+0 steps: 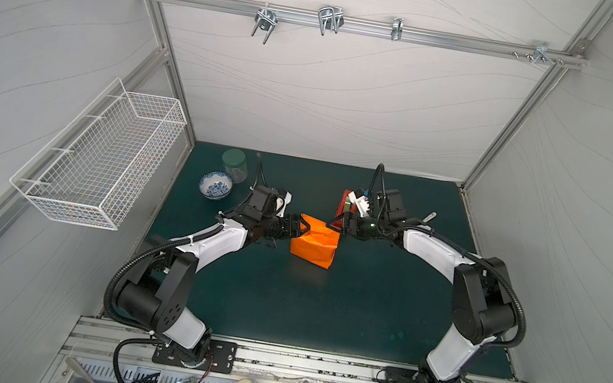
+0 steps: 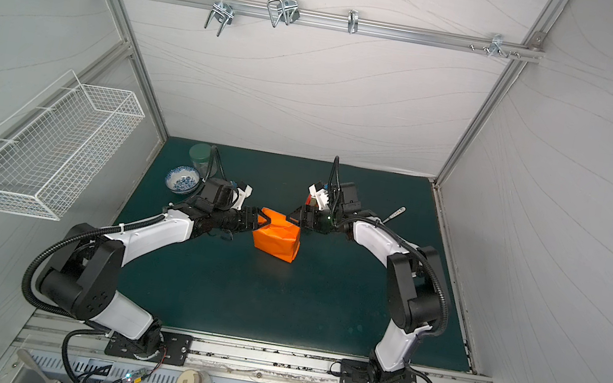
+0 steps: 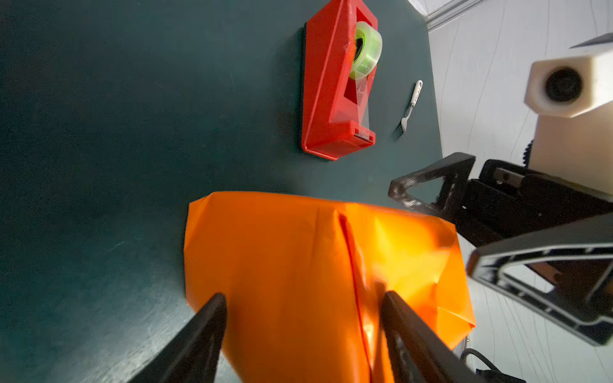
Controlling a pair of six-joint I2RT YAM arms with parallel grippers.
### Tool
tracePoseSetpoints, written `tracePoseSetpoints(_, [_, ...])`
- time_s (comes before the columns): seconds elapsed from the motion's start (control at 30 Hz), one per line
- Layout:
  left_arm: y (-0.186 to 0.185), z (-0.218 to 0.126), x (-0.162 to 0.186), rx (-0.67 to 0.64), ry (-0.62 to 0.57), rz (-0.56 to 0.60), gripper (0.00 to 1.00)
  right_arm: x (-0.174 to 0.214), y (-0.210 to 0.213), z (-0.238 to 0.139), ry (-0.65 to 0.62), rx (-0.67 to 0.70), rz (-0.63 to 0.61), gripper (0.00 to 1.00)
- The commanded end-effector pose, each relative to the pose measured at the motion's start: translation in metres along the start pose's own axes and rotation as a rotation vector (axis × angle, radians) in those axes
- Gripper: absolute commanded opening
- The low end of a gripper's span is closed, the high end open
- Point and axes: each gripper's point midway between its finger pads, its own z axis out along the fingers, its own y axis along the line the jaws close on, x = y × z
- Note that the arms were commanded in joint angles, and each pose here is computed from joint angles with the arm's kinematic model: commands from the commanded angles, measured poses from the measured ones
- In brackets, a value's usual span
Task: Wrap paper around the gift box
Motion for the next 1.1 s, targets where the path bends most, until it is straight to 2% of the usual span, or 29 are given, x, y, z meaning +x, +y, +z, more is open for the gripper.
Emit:
tracePoseSetpoints(0.0, [0.028,0.011,0.033,-0.073,0.106,-0.031,0.74,-0.019,0.015,-0.029,-0.061,-0.012,0.022,0.87])
tracePoseSetpoints(0.2, [0.030,0.007,0.034,-0.086,0.100,-0.026,0.74,-0.027,-0.033,-0.048,-0.122,0.077,0.171,0.83])
tracePoseSetpoints(0.33, [0.033,0.004,0.031,-0.103,0.076,-0.031,0.74,-0.036,-0.058,-0.037,-0.107,0.091,0.239,0.72])
tracePoseSetpoints(0.63, [0.036,0.002,0.028,-0.110,0.064,-0.042,0.73,-0.057,-0.089,0.002,-0.065,0.045,0.294,0.46])
tracePoseSetpoints(1.07, [0.036,0.002,0.027,-0.113,0.062,-0.038,0.72,-0.041,-0.109,0.032,-0.002,0.003,0.358,0.31])
